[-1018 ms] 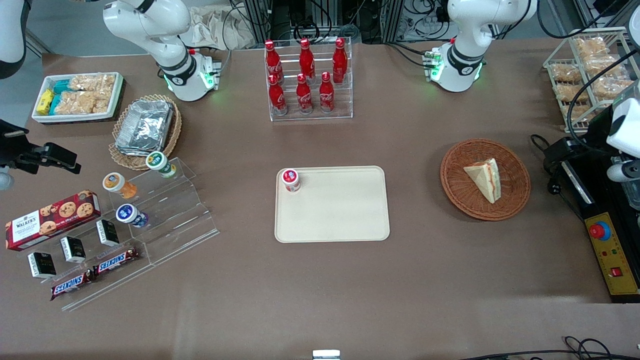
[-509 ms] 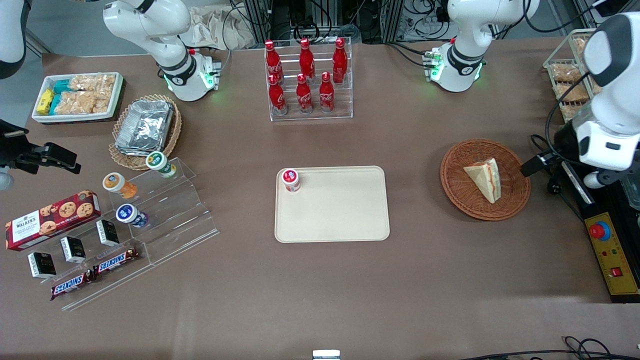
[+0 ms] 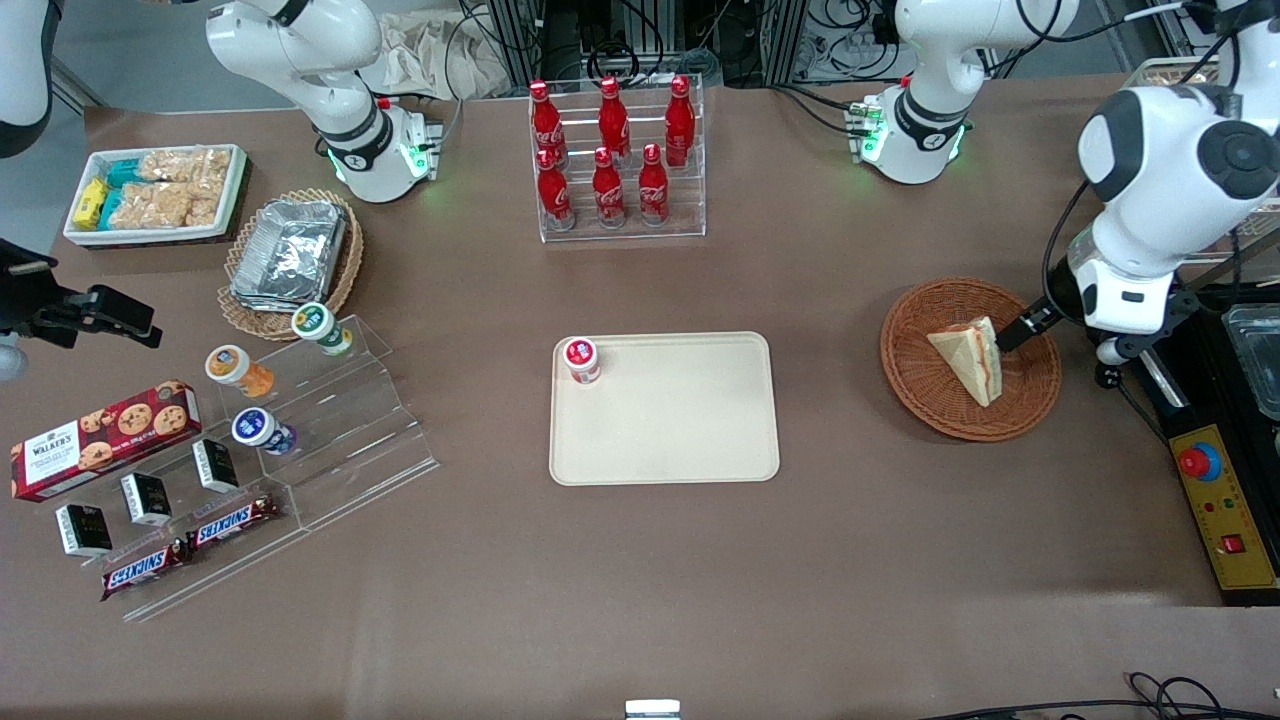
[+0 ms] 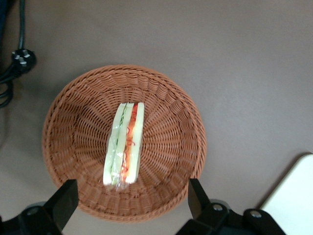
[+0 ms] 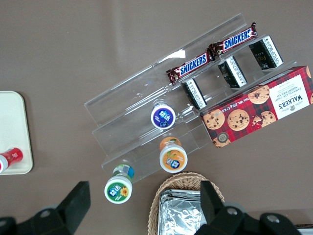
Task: Place sandwich from basket to tray
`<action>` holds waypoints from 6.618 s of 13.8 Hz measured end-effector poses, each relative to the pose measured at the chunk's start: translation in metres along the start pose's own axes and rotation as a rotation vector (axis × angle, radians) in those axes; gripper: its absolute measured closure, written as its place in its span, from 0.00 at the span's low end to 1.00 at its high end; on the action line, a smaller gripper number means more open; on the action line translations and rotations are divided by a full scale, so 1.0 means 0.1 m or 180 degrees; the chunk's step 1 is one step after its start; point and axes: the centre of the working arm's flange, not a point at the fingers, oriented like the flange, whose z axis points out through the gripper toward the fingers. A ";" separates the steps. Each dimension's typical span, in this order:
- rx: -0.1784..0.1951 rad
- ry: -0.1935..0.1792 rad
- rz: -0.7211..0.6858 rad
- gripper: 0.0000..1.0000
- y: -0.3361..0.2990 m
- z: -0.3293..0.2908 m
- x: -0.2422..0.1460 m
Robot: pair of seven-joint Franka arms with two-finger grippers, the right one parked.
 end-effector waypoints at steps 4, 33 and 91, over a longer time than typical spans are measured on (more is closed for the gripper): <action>-0.0053 0.0085 -0.0048 0.00 -0.14 0.59 -0.17; 0.0488 -0.0163 0.1158 0.79 0.61 -1.78 0.02; -0.0006 0.0067 0.1850 0.00 1.10 -1.98 0.04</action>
